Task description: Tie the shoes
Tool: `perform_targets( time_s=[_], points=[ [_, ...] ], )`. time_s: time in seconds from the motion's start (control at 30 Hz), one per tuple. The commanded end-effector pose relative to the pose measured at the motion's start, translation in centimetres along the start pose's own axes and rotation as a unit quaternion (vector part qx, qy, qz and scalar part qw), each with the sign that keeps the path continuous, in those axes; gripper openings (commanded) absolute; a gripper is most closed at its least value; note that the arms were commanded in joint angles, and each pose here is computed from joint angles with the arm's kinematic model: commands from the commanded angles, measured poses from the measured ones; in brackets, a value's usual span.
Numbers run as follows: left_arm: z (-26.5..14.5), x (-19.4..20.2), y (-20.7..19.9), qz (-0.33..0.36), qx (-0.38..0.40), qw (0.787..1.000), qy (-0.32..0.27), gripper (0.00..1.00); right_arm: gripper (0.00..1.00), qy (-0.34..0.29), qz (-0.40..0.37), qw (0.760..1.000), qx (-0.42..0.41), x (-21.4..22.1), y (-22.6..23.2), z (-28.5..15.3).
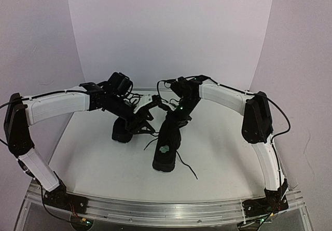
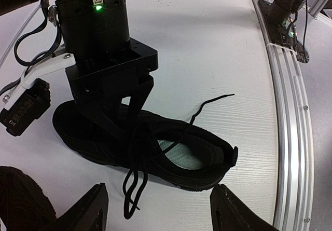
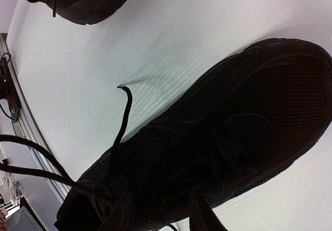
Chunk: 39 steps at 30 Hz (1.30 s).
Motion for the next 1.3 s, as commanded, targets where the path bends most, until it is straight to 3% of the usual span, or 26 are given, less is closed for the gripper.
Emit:
perform_targets(
  time_s=[0.0, 0.33, 1.27],
  points=[
    [-0.6, -1.4, 0.2, 0.017, 0.0, 1.0, -0.021, 0.7, 0.33, -0.05, -0.02, 0.999, -0.003, -0.6, 2.4, -4.2],
    [-0.5, -1.4, 0.1, 0.016, 0.002, 1.0, -0.022, 0.7, 0.33, -0.06, -0.022, 0.998, -0.014, -0.3, 2.9, -5.6],
    [-0.6, -1.3, -0.1, 0.017, 0.003, 1.0, -0.019, 0.7, 0.31, -0.008, -0.021, 1.0, 0.006, 1.1, 2.0, -2.0]
  ],
)
Point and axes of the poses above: each gripper's point midway between its finger pads, its own z axis out along the fingers, its own y axis along the line the jaws close on, x = y × z, the point moved 9 cm from there along -z, back along the fingers, and after that the axes turned 9 degrees about z, right-handed, at the moved point
